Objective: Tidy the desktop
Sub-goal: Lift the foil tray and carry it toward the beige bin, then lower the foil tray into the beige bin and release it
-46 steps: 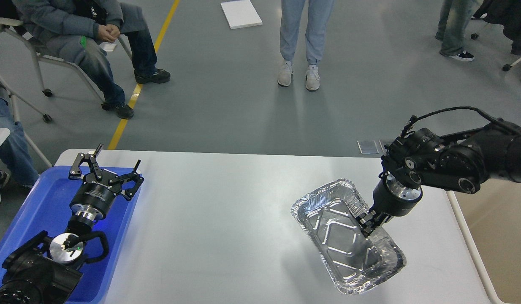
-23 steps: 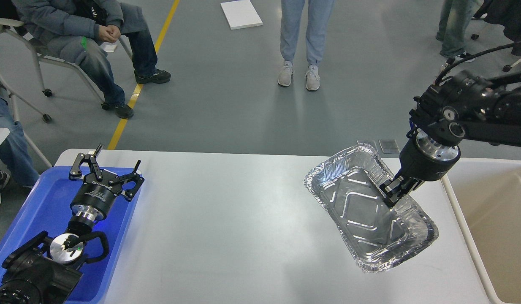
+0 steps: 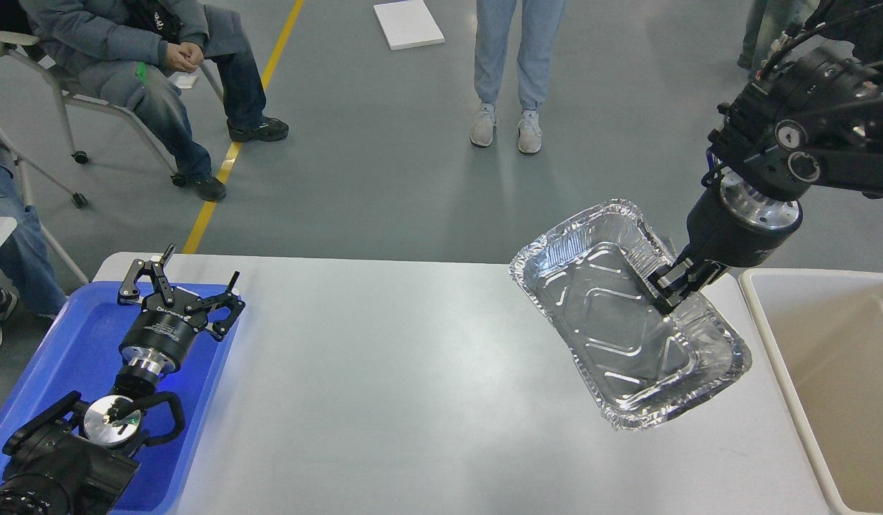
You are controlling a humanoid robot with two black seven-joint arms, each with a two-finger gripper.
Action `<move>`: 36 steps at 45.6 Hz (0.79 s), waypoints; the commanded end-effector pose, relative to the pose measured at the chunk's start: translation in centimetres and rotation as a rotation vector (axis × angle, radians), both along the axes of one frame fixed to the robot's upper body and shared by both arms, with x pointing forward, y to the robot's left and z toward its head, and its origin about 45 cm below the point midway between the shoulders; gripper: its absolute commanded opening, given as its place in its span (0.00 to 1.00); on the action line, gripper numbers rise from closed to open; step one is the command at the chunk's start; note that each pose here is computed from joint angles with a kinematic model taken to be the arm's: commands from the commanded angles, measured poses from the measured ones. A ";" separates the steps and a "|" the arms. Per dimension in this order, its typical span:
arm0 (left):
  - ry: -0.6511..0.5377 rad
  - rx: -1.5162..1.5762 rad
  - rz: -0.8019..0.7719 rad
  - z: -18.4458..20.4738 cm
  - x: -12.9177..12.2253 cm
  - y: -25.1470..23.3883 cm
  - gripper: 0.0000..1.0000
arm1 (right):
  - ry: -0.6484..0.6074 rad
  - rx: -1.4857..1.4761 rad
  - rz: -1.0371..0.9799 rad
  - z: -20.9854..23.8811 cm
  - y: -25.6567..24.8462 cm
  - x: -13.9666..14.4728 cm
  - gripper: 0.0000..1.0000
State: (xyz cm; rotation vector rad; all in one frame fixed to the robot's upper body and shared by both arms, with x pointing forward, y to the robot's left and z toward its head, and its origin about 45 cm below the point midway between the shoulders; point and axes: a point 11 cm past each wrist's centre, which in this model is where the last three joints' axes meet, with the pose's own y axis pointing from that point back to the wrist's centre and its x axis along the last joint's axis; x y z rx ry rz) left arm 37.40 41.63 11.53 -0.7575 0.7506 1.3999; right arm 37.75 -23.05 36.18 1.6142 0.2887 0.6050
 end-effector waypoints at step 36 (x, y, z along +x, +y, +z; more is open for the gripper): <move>0.000 0.000 0.001 0.0 0.0 0.0 1.00 | -0.114 0.096 -0.579 -1.6 -19.9 1.4 0.00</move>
